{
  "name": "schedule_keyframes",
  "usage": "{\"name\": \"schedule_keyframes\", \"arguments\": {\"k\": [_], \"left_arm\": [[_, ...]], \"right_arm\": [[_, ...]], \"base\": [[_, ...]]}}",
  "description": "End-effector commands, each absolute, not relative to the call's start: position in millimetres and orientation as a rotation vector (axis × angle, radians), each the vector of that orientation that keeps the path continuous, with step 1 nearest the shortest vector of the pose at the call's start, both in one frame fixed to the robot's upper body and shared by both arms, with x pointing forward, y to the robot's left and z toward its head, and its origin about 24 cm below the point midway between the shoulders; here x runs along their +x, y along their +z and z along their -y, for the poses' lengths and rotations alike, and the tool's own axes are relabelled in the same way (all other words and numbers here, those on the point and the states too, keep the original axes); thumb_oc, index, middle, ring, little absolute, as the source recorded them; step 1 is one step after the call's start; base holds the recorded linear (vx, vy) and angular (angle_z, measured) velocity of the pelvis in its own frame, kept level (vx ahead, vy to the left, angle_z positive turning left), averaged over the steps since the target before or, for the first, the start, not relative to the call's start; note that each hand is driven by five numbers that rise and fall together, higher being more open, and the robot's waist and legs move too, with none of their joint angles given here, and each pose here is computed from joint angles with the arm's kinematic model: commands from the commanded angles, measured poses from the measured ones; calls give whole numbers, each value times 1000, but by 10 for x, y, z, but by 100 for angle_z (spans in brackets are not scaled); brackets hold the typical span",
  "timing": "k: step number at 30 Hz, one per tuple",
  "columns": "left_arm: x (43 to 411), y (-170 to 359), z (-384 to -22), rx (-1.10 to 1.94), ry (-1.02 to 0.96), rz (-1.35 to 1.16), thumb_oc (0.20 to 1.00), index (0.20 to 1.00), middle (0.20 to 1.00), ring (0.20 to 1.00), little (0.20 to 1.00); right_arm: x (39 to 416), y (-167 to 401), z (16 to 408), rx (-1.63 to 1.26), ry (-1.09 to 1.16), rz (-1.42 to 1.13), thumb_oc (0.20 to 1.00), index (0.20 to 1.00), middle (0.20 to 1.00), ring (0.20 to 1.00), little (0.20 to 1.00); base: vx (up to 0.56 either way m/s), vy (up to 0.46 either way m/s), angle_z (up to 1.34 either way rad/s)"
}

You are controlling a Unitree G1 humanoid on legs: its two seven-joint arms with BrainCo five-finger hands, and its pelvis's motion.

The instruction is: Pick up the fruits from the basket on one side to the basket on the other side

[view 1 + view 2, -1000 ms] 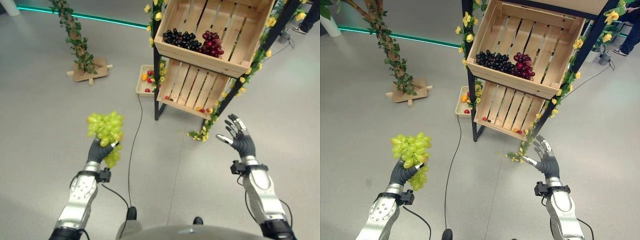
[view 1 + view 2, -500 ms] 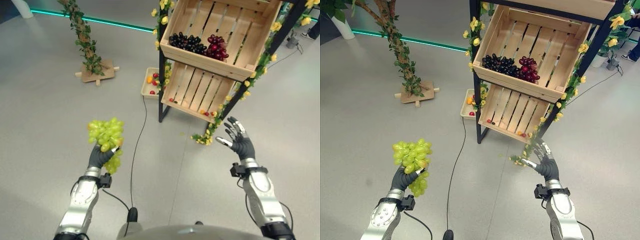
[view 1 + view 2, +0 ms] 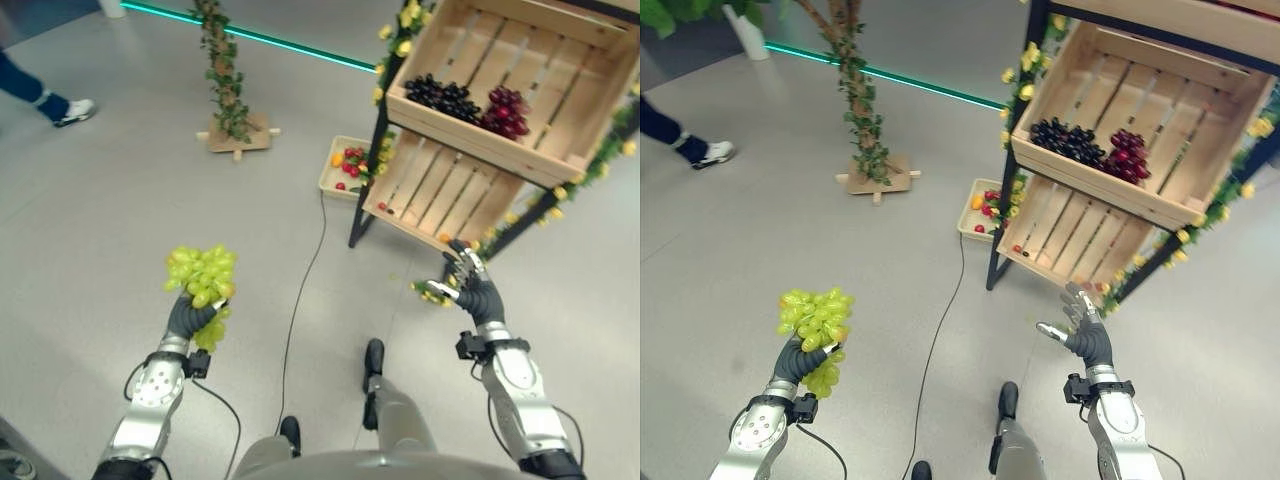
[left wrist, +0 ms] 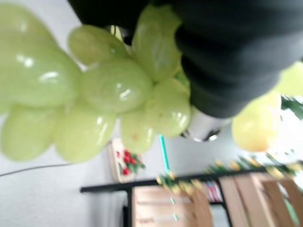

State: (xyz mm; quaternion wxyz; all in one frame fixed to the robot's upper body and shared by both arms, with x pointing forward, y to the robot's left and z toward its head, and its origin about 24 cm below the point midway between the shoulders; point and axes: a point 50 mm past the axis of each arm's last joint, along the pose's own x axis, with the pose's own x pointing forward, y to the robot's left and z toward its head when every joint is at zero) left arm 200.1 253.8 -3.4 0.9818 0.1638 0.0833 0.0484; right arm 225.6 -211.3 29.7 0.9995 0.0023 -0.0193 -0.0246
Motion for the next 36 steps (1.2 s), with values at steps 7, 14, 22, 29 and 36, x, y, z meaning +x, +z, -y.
{"name": "schedule_keyframes", "arguments": {"k": [7, 14, 22, 29, 36], "left_arm": [[2320, 429, -2355, 299, 85, 108, 200, 200, 200, 200, 200], [2348, 429, -2313, 293, 97, 112, 200, 200, 200, 200, 200], [2265, 407, -2364, 356, 87, 104, 200, 200, 200, 200, 200], [2194, 455, -2527, 361, 143, 103, 200, 200, 200, 200, 200], [2150, 382, -2521, 337, 149, 70, 200, 200, 200, 200, 200]], "right_arm": [[2287, 573, 2275, -36, -22, 156, 1000, 1000, 1000, 1000, 1000], [2302, 611, 2235, -25, -7, 169, 1000, 1000, 1000, 1000, 1000], [2227, 475, 2255, -101, 36, 98, 1000, 1000, 1000, 1000, 1000], [2307, 418, 2245, -124, 31, 64, 1000, 1000, 1000, 1000, 1000], [2248, 384, 2310, -111, 4, 46, 1000, 1000, 1000, 1000, 1000]], "base": [[381, -218, 25], [296, -230, -70], [273, 111, -98], [109, 81, -73], [82, 4, -15]]}}
